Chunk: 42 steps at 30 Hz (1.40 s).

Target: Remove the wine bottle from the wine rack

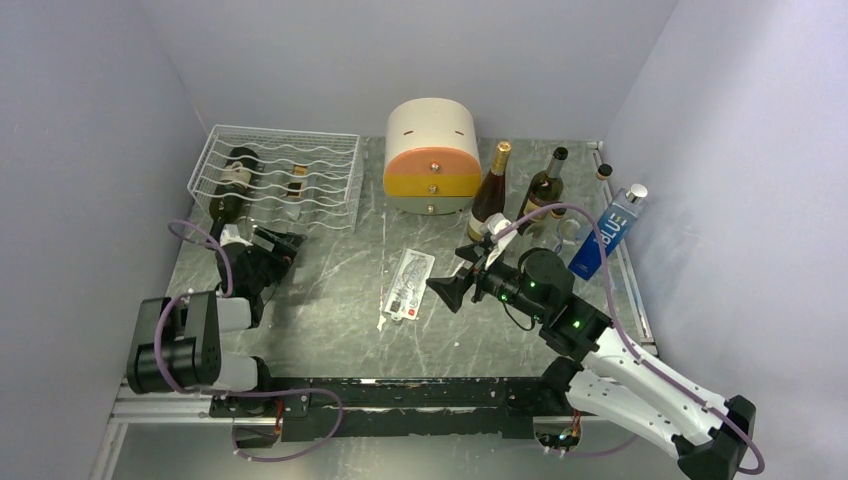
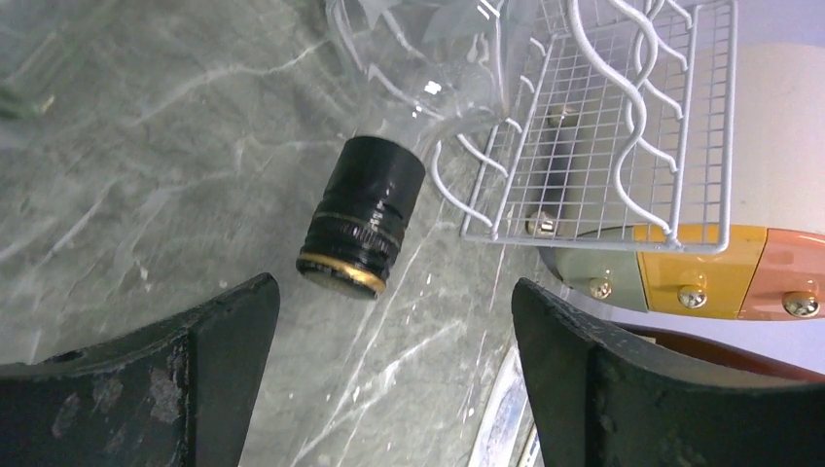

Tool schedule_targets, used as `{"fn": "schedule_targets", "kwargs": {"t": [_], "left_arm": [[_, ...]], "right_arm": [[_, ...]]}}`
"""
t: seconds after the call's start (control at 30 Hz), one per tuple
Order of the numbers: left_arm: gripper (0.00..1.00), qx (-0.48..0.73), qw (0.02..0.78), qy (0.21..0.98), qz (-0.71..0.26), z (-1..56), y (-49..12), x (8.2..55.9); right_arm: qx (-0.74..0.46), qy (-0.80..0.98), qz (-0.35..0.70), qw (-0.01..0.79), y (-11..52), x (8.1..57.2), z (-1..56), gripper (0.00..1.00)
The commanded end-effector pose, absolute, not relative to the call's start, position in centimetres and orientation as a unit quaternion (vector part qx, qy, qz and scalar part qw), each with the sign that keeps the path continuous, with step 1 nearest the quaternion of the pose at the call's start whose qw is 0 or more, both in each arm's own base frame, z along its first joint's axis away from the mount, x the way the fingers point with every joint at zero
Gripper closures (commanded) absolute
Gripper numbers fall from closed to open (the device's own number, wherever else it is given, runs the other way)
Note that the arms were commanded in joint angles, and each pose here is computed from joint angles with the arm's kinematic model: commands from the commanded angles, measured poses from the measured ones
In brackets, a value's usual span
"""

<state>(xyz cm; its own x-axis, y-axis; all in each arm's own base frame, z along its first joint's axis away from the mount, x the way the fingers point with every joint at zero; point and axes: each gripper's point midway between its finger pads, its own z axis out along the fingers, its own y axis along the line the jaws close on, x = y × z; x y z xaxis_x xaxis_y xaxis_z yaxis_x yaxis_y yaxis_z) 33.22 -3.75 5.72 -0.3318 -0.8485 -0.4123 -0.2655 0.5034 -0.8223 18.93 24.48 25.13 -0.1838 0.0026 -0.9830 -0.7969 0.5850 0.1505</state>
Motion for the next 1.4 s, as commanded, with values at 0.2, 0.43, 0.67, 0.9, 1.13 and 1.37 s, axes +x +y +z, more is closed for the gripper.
{"fn": "schedule_targets", "kwargs": {"t": [0.2, 0.43, 0.67, 0.9, 1.13, 1.37], "left_arm": [[0.20, -0.331, 0.539, 0.681, -0.369, 9.5, -2.4, 37.7], [0.28, -0.310, 0.551, 0.666, -0.394, 9.0, -2.6, 38.4], [0.37, -0.287, 0.558, 0.655, -0.421, 8.7, -3.0, 38.2], [0.57, -0.276, 0.571, 0.631, -0.446, 9.3, -2.5, 37.5], [0.77, -0.265, 0.576, 0.638, -0.437, 10.6, -2.6, 36.7], [0.84, -0.277, 0.553, 0.661, -0.425, 10.7, -2.5, 34.2]], "right_arm": [[-0.276, 0.694, 0.335, 0.574, 24.0, 19.5, 25.6, 0.00], [-0.281, 0.701, 0.326, 0.569, 24.1, 19.8, 25.1, 0.00], [-0.282, 0.705, 0.322, 0.565, 24.2, 20.0, 24.8, 0.00], [-0.285, 0.712, 0.322, 0.555, 24.7, 20.2, 24.2, 0.00], [-0.283, 0.714, 0.322, 0.554, 24.8, 20.4, 24.0, 0.00], [-0.289, 0.709, 0.318, 0.559, 24.9, 20.6, 24.0, 0.00]]}}
